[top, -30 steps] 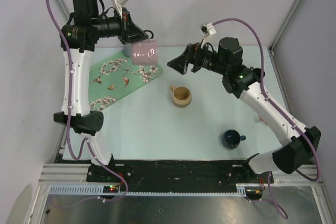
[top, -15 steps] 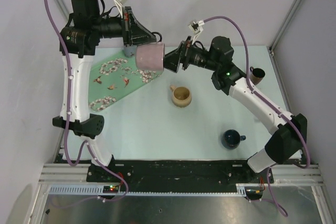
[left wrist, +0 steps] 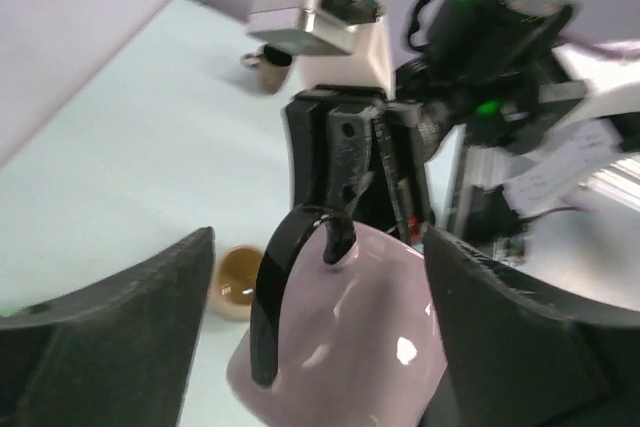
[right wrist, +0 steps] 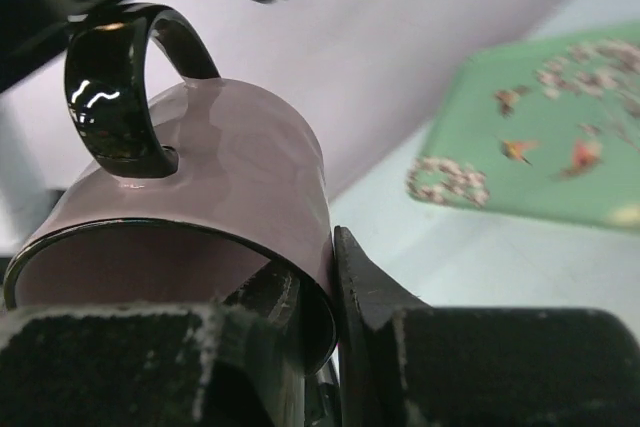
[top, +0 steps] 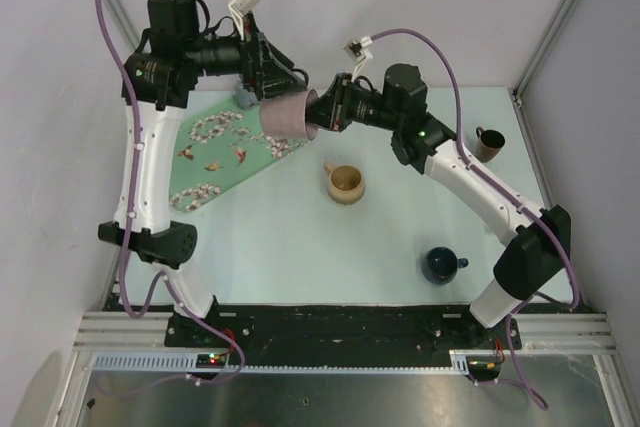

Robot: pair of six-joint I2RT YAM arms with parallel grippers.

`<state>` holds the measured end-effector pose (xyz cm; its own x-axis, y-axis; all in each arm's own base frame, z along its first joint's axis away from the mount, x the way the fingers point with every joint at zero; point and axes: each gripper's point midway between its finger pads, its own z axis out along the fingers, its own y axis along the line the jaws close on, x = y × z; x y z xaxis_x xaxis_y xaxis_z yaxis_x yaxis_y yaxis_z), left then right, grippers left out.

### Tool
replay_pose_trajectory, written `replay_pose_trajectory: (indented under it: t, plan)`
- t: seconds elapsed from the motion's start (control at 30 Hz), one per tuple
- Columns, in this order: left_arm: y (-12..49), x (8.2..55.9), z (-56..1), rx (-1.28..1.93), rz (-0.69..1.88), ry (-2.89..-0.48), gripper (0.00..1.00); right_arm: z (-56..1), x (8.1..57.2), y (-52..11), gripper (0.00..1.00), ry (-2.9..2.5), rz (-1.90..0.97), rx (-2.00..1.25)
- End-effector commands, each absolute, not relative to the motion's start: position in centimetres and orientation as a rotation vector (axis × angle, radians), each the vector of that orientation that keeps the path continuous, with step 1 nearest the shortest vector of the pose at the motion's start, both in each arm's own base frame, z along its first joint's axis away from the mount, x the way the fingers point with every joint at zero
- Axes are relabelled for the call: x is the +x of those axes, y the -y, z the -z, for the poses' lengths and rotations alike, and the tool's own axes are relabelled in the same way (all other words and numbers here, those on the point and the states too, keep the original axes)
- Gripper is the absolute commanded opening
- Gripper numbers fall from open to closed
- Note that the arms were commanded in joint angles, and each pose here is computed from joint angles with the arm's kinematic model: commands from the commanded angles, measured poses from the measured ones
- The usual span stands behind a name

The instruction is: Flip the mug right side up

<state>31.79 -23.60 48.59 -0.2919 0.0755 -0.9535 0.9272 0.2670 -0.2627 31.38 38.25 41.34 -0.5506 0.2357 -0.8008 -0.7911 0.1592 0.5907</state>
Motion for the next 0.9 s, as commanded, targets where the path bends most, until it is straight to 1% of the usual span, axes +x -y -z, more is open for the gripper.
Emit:
replay_pose_trajectory:
  t: [0.0,0.07,0.17,0.3,0.37,0.43,0.47,0.6,0.87]
  plan:
    - [21.2,34.4,-48.3,0.885,0.828,-1.617,0.95,-41.1,34.4,-34.5,0.0,-1.75,-1.145,-0.356]
    - [19.8,36.4,-47.5,0.839,0.686,-1.654,0.98,-38.7,35.3,-32.8,0.0,-1.859,-0.952,-0.318]
    - [17.8,38.0,-47.1,0.786,0.512,-1.686,0.99,-36.4,35.9,-30.2,0.0,-1.995,-0.701,-0.318]
    - [14.7,39.0,-46.3,0.656,0.319,-1.777,0.99,-32.9,35.9,-25.6,0.0,-2.195,-0.338,-0.328]
    - [14.2,38.4,-44.8,0.636,0.273,-1.845,0.96,-32.5,35.9,-24.3,0.0,-2.249,-0.245,-0.282]
    - [14.7,37.2,-42.9,0.655,0.242,-1.911,0.93,-32.2,35.8,-24.0,0.0,-2.281,-0.218,-0.233]
    - [15.3,36.6,-42.1,0.673,0.226,-1.931,0.93,-32.2,35.9,-24.1,0.0,-2.288,-0.216,-0.212]
    - [18.0,34.8,-40.5,0.709,0.209,-1.974,0.99,-31.5,36.7,-25.3,0.0,-2.319,-0.245,-0.134]
    - [22.8,35.6,-37.3,0.632,0.289,-2.017,1.0,-31.4,37.7,-28.8,0.0,-2.309,-0.387,-0.053]
